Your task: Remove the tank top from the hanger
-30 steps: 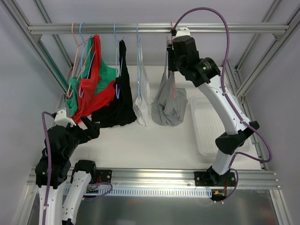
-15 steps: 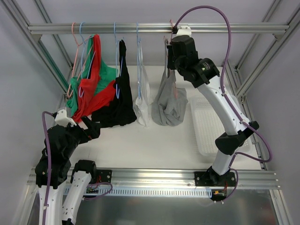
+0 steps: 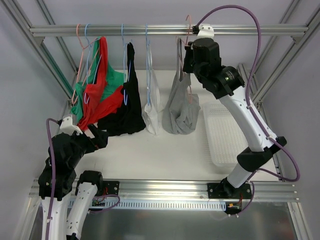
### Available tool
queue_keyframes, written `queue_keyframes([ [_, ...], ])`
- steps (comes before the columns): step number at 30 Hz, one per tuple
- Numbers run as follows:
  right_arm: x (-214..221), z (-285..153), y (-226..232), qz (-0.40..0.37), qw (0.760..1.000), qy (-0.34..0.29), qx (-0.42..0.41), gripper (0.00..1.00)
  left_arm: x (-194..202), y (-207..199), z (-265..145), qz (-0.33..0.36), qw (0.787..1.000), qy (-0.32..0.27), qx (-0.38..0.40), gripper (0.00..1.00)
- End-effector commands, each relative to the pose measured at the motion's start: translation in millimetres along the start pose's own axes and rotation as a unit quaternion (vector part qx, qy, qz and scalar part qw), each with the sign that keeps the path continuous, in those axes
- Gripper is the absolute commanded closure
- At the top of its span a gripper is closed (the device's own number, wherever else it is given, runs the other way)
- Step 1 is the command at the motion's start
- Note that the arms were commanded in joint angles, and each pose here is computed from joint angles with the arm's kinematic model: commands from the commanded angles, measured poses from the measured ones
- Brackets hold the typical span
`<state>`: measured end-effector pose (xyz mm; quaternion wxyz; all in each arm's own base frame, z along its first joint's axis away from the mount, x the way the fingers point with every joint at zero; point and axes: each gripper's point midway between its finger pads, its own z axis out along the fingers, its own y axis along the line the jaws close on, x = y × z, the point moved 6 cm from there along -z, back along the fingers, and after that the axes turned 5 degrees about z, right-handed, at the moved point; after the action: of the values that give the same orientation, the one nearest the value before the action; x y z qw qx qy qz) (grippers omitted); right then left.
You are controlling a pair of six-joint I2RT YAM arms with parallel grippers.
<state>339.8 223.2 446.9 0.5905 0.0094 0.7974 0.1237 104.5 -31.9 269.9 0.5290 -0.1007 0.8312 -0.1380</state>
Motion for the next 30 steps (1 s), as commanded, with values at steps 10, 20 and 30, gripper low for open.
queue_keyframes([
  [10,-7.0,-89.5,-20.8,0.060,0.992,-0.037,-0.101,1.00,-1.9,-50.8,-24.9,0.077,0.964,-0.043,0.252,0.01],
  [20,76.3,-165.1,-54.7,0.073,0.974,0.037,-0.212,1.00,-40.1,-99.9,-12.3,0.026,0.901,-0.042,0.430,0.01],
  [30,107.2,-246.5,-89.3,0.110,0.947,0.009,-0.301,1.00,-55.2,-202.5,-5.0,0.105,0.858,-0.049,0.500,0.01],
])
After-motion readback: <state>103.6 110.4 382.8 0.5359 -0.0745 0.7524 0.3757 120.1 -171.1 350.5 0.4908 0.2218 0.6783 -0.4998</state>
